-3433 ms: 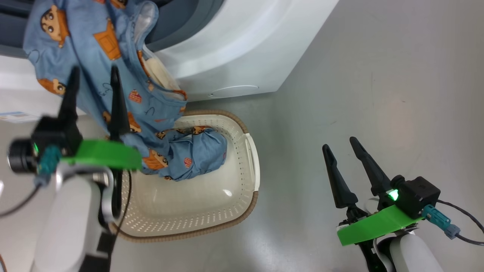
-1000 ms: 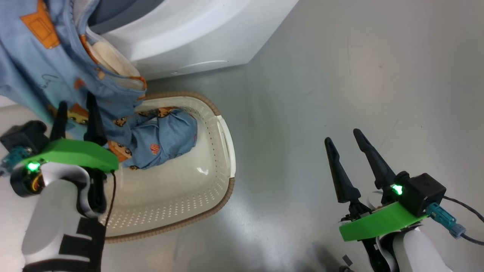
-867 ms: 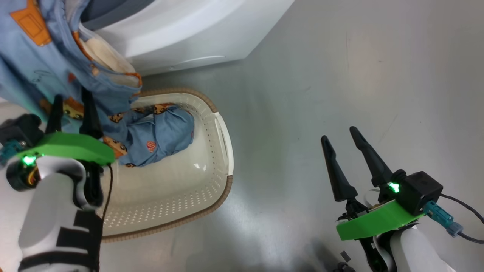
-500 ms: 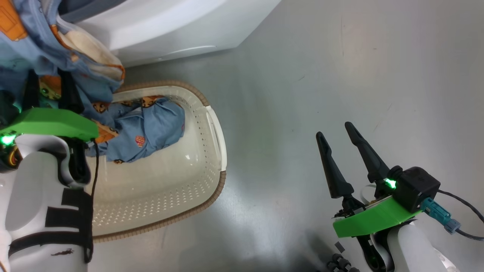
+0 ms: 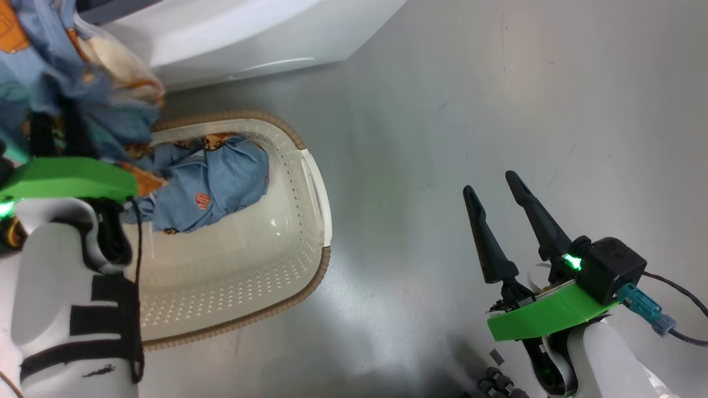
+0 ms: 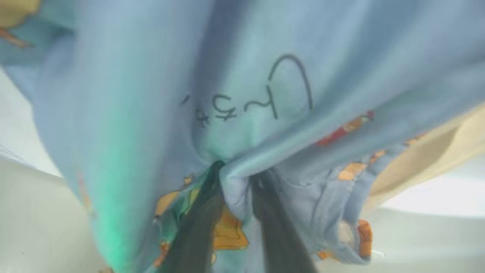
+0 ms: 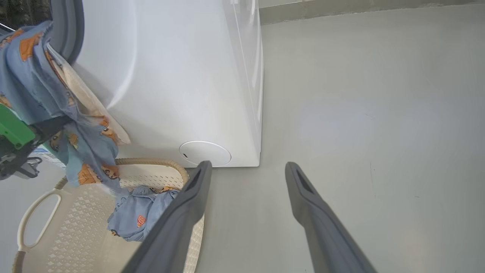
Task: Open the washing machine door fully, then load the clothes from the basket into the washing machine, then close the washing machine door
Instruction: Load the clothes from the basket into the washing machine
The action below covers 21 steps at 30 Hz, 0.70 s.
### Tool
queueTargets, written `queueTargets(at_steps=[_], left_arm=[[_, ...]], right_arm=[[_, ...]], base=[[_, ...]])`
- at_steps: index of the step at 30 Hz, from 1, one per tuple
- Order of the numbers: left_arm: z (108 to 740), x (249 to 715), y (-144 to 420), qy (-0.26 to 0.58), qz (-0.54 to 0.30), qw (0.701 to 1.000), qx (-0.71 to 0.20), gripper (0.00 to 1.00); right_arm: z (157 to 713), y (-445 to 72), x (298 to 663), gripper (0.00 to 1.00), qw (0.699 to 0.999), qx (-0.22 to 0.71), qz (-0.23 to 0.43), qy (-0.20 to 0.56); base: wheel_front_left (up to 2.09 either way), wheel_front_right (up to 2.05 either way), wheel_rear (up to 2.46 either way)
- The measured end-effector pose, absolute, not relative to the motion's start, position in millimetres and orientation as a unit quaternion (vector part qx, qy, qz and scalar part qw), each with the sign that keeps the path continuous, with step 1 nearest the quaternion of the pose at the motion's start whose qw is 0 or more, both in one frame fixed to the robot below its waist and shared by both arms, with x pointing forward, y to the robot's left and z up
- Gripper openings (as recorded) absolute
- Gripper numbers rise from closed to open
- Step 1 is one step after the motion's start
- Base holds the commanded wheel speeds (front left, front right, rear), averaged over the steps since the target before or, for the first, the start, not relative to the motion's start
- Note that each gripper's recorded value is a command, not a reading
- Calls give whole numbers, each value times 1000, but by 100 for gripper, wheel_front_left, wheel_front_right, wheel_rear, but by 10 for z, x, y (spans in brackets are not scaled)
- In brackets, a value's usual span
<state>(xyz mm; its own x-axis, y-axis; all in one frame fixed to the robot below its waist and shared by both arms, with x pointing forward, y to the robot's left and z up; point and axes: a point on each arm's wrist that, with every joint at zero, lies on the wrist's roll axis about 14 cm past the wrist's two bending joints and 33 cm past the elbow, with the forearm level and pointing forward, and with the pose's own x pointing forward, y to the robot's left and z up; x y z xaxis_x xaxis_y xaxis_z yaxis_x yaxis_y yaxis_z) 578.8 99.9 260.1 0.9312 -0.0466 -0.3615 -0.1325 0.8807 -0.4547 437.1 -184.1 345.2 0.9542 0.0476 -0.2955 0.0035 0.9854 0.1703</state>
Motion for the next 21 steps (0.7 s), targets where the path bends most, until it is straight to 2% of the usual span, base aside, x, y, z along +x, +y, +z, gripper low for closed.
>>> queueTargets(at_steps=[6, 14, 21], left_arm=[[2948, 5918, 1213, 132, 34, 959, -248, 0], [3125, 5575, 1278, 127, 38, 953, -272, 0], [3569, 5497, 1255, 83, 25, 961, -261, 0]], right_arm=[[3539, -1805, 4393, 100, 986, 89, 16, 140], [3653, -1696, 4431, 100, 987, 98, 31, 125], [3773, -1605, 4431, 100, 987, 105, 44, 112]], base=[[0, 0, 0], [0, 0, 0], [0, 0, 0]])
